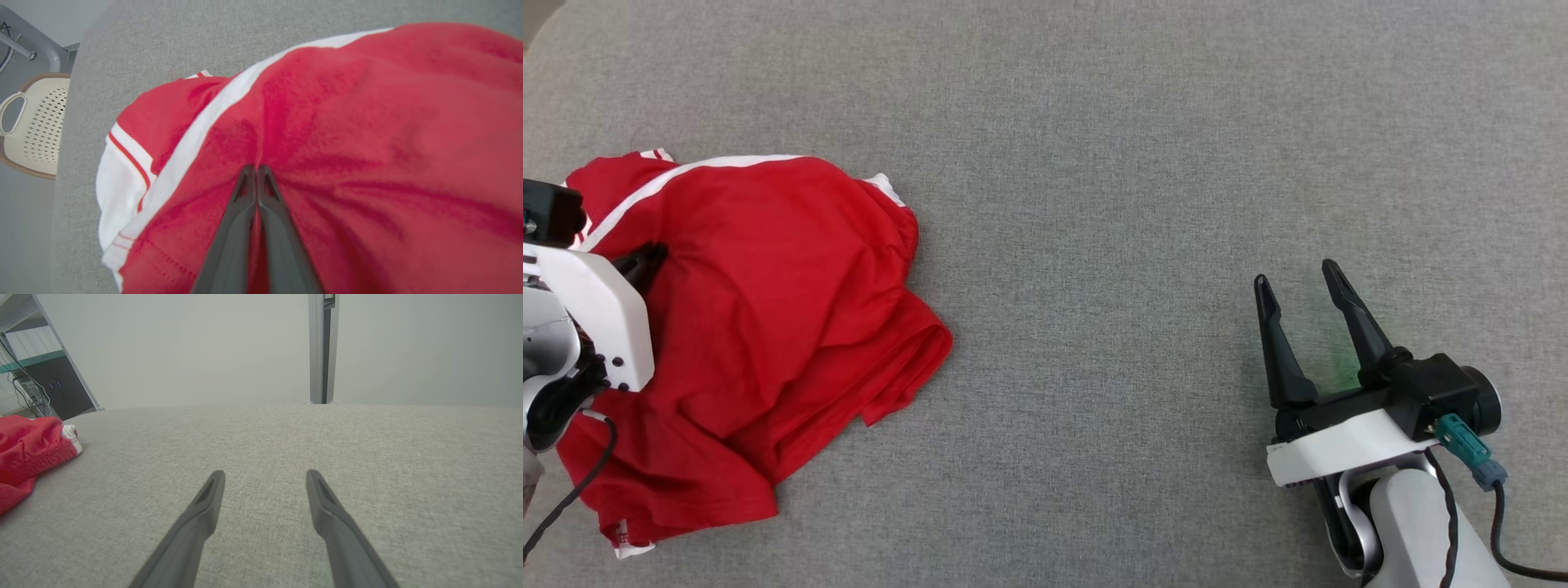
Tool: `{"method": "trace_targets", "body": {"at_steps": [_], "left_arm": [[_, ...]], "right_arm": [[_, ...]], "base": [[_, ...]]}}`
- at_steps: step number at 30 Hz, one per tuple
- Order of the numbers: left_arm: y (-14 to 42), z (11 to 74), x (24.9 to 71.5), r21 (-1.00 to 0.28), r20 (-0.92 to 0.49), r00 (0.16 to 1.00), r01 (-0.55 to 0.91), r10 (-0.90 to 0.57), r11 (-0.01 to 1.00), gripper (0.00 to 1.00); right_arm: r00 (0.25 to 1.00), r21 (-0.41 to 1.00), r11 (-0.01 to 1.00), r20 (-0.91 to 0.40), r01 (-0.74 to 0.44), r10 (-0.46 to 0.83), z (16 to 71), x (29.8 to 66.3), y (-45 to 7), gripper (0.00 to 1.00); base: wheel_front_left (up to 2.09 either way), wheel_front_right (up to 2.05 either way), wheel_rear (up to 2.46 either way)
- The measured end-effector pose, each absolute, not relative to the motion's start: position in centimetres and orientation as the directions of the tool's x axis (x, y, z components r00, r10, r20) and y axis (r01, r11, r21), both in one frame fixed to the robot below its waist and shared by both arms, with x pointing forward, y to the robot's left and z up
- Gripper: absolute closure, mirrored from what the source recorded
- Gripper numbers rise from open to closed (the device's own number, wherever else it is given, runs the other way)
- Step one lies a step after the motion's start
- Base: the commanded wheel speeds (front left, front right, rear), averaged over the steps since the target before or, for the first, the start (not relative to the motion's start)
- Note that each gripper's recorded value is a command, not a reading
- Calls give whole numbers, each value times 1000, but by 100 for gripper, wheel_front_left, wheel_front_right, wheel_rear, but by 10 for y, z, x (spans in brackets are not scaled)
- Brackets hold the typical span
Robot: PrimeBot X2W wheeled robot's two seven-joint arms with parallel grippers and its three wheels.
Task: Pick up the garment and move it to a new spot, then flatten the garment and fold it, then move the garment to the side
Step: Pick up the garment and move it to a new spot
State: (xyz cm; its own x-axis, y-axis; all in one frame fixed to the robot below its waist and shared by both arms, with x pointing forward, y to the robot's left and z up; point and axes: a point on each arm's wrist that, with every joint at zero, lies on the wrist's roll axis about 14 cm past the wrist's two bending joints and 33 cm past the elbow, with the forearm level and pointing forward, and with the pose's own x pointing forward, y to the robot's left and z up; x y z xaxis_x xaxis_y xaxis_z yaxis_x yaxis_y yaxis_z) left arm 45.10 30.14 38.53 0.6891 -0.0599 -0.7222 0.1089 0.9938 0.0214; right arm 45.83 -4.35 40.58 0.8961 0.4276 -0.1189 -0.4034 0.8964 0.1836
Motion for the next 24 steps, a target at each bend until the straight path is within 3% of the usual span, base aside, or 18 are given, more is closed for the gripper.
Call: {"method": "trace_targets", "body": {"at_steps": [9,19,24], "left_arm": [[308,429,463,43,-595,802,94,-50,995,100],[303,514,467,26,-300,953,59,-49,998,100],[287,577,467,-8,-61,996,67,-67,998,100]], "right_arm": [[897,186,891,-83,-413,433,424,454,-40,0],[897,190,884,-36,-426,440,451,439,-37,0],[900,182,887,-17,-425,435,462,431,-40,0]], "base": [[0,0,0],[0,0,0],[0,0,0]]}}
